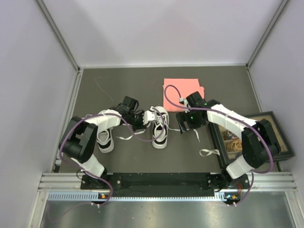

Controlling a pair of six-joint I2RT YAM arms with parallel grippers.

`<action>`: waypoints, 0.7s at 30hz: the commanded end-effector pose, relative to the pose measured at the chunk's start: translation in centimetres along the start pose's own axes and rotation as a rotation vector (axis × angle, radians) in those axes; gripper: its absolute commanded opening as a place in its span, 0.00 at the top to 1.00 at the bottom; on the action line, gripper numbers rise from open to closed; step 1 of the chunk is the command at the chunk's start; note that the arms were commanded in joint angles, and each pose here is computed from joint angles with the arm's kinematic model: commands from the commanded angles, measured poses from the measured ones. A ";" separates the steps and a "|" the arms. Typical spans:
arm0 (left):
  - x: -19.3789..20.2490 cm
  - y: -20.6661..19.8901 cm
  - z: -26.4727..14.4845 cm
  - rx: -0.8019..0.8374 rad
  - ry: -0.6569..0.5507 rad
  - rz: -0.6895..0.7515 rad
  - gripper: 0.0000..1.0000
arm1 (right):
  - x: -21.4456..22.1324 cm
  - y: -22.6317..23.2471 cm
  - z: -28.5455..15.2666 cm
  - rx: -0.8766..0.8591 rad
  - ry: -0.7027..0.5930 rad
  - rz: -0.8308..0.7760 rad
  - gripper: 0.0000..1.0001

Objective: Tie the shoes

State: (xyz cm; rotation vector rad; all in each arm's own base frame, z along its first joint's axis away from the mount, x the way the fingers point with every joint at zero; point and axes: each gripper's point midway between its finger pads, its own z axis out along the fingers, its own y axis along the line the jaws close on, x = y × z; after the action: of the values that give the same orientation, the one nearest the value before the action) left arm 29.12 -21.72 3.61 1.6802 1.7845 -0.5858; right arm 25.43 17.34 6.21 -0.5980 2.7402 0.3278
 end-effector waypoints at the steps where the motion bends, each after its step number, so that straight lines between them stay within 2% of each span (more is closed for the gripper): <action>1: -5.1 -0.2 -2.9 -0.015 -0.146 0.094 1.00 | 0.3 -1.1 0.3 0.052 0.019 0.038 0.14; 9: -11.3 -1.5 -6.4 -0.062 -0.377 0.108 1.00 | 1.5 -1.6 1.8 0.084 0.076 0.091 0.26; 18: -12.6 -1.2 -6.5 -0.108 -0.427 0.095 1.00 | 2.5 -2.1 3.0 0.116 0.123 0.125 0.44; 21: -12.5 -1.3 -6.4 -0.106 -0.423 0.087 1.00 | 3.0 -2.3 3.4 0.122 0.139 0.126 0.46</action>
State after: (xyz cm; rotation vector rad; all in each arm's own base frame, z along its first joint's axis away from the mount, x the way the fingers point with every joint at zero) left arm 26.87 -25.65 15.04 1.4630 1.4740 -0.7195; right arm 24.85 15.87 2.35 -0.4754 2.8908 0.1844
